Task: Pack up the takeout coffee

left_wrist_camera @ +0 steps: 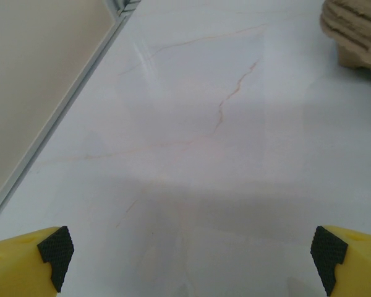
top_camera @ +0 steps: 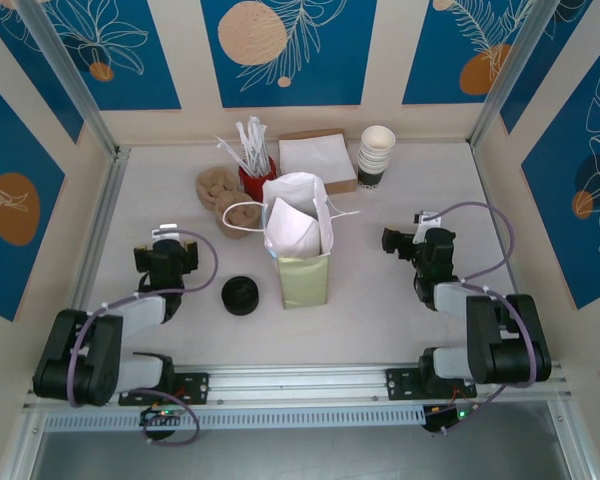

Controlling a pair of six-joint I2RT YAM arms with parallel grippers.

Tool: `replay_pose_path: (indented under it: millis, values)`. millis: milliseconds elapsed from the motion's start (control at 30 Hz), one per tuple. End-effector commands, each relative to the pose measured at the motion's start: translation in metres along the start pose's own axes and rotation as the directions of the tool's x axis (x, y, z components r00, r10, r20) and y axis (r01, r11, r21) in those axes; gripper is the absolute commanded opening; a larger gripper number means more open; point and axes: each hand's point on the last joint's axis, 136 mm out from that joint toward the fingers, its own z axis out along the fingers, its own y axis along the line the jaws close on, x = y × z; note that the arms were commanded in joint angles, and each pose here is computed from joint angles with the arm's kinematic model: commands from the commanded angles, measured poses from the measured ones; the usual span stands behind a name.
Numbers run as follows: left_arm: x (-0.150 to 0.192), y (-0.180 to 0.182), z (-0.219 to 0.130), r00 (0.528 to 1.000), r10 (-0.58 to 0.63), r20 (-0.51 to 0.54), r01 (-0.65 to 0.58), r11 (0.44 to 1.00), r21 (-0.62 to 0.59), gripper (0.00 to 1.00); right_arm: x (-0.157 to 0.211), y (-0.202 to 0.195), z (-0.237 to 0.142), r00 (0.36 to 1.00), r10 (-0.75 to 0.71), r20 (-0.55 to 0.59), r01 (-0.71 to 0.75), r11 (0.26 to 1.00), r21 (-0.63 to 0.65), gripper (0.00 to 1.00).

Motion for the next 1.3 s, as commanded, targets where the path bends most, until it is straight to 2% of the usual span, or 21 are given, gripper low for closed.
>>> replay_pose_path:
  millis: [0,133,167,400,567,1267]
  values:
    - [-0.041,-0.008,0.008,0.994,-0.01,0.113,0.005,0.999,0.042,1.0,-0.026,0.012,0.01,0.994,-0.05,0.102,0.057,0.997,-0.061,0.99]
    - [-0.043,-0.019,0.007,0.993,0.01,0.117,-0.021,0.995,0.099,1.0,-0.012,0.02,0.02,0.99,-0.084,0.114,0.094,0.992,-0.086,0.99]
    - [-0.043,-0.021,0.006,0.992,0.012,0.125,-0.026,0.993,0.117,1.0,-0.008,0.022,0.022,0.993,-0.097,0.068,0.102,0.991,-0.09,0.99]
    - [-0.046,-0.046,0.006,0.982,-0.02,0.186,-0.027,0.968,0.248,1.0,-0.012,0.018,0.026,0.997,-0.059,0.048,0.064,0.991,-0.12,0.99]
    - [-0.032,-0.054,0.027,0.989,-0.023,0.144,-0.015,0.965,0.262,1.0,-0.013,0.018,0.026,0.998,-0.052,0.043,0.057,0.99,-0.127,0.99]
    - [-0.031,-0.054,0.028,0.991,-0.031,0.13,-0.007,0.959,0.282,1.0,-0.012,0.018,0.027,0.998,-0.052,0.041,0.057,0.99,-0.13,0.99]
